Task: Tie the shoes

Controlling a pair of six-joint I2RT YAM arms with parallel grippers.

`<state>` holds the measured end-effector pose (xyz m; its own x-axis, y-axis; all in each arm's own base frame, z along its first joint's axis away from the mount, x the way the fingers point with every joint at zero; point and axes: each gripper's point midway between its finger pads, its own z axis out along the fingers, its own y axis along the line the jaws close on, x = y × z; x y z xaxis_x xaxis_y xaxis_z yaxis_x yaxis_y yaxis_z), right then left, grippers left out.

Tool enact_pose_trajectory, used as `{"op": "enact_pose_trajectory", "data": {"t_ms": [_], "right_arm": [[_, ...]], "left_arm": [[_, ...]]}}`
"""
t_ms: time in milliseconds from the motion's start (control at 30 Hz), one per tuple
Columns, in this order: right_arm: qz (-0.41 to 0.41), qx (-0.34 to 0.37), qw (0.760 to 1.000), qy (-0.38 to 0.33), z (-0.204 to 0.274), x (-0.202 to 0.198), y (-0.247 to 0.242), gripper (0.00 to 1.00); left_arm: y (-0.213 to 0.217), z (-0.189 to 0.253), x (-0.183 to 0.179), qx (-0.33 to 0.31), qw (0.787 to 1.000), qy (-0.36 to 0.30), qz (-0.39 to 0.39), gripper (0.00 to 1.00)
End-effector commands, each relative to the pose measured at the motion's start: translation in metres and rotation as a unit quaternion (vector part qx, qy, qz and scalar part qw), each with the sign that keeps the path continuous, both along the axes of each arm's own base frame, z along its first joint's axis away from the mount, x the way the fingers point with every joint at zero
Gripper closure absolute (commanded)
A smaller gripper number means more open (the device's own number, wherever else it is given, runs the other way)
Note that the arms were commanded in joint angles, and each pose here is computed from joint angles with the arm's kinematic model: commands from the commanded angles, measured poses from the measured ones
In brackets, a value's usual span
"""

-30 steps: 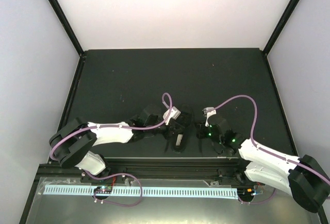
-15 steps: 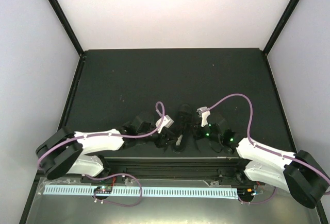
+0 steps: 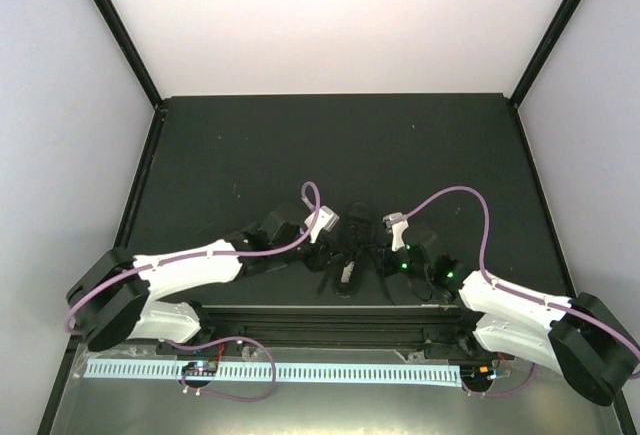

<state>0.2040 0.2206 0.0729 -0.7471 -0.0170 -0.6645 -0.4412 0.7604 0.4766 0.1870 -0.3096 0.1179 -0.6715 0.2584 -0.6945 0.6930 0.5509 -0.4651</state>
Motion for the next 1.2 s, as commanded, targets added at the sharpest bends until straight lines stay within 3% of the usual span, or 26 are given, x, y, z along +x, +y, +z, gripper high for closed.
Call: {"op": "enact_pose_trajectory", "data": {"t_ms": [0, 633, 800, 1167], "right_arm": [[0.002, 0.006, 1.000, -0.010, 0.003, 0.000, -0.001, 0.99], [0.004, 0.009, 1.000, -0.018, 0.009, 0.001, -0.001, 0.98], [0.032, 0.029, 0.999, -0.032, 0.023, -0.001, 0.010, 0.98], [0.058, 0.066, 0.994, -0.064, 0.053, 0.006, 0.029, 0.98]], "left_arm": [[-0.017, -0.001, 0.011, 0.008, 1.000, 0.015, -0.007, 0.57], [-0.035, -0.024, 0.025, 0.033, 0.999, 0.034, -0.013, 0.82], [-0.035, -0.022, 0.026, 0.027, 0.999, 0.030, -0.010, 0.98], [-0.036, -0.003, 0.034, -0.002, 1.000, 0.002, 0.007, 0.98]]}}
